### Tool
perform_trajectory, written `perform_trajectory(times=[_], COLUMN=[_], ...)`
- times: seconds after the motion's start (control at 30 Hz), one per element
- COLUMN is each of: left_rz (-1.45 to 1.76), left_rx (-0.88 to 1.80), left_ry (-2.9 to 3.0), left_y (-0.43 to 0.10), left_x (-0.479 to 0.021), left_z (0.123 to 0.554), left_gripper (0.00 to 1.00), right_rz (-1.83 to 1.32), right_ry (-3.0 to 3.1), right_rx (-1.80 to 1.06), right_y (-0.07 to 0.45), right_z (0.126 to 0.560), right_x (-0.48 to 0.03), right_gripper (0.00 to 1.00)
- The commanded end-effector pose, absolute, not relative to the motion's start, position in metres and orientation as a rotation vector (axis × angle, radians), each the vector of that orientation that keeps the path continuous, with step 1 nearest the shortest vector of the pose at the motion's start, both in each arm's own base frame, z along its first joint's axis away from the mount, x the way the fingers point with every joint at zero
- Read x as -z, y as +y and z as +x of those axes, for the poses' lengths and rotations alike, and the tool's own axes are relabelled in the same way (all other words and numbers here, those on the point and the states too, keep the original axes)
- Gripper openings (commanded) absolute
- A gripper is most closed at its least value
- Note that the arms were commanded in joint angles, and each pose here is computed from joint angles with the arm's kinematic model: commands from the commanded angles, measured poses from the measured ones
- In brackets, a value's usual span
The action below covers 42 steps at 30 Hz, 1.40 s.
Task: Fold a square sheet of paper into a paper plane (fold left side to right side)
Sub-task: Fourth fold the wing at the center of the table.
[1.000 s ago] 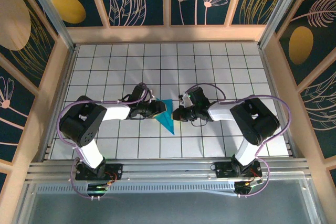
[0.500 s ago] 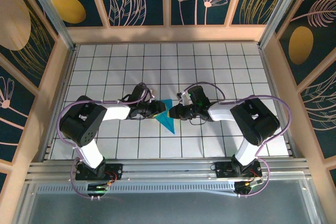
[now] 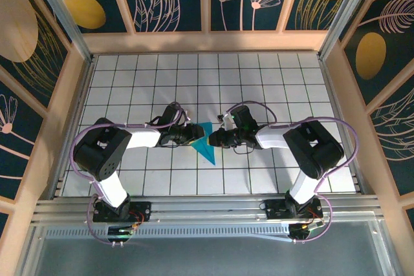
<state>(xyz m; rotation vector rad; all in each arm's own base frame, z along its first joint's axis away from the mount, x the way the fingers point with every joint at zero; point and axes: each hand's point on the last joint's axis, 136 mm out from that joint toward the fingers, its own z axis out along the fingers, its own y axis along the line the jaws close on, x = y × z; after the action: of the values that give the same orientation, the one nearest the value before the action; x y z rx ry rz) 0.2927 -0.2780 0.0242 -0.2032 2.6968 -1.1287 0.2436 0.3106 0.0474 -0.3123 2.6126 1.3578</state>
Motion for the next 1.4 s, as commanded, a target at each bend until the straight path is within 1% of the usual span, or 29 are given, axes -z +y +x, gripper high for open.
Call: perform_trajectory(times=[0.0,0.13,0.2,0.37,0.47,0.63,1.17,1.37], left_rz=[-0.263,-0.262,-0.264,-0.265,-0.262,-0.264,-0.267,-0.266], left_rx=[0.932,0.932,0.932,0.93,0.932,0.93,0.93,0.947], left_ry=[2.838,2.837,2.837,2.838,2.836,2.837,2.839,2.83], left_y=[-0.253,-0.253,-0.253,-0.252,-0.253,-0.252,-0.251,-0.254], left_x=[0.017,0.016,0.017,0.017,0.016,0.016,0.017,0.014], left_z=[0.274,0.275,0.274,0.274,0.274,0.274,0.273,0.274], left_gripper=[0.42,0.42,0.42,0.42,0.42,0.42,0.42,0.42], right_rz=[-0.343,-0.345,-0.346,-0.323,-0.31,-0.296,-0.283,-0.277], right_ry=[2.618,2.623,2.625,2.634,2.659,2.706,2.729,2.766], right_rx=[-1.337,-1.339,-1.34,-1.304,-1.273,-1.218,-1.16,-1.124], right_y=[0.314,0.315,0.315,0.31,0.306,0.299,0.297,0.293], right_z=[0.245,0.244,0.243,0.245,0.245,0.243,0.247,0.244], right_x=[-0.044,-0.043,-0.042,-0.04,-0.034,-0.023,-0.015,-0.005], right_gripper=[0.19,0.18,0.17,0.04,0.0,0.0,0.0,0.0])
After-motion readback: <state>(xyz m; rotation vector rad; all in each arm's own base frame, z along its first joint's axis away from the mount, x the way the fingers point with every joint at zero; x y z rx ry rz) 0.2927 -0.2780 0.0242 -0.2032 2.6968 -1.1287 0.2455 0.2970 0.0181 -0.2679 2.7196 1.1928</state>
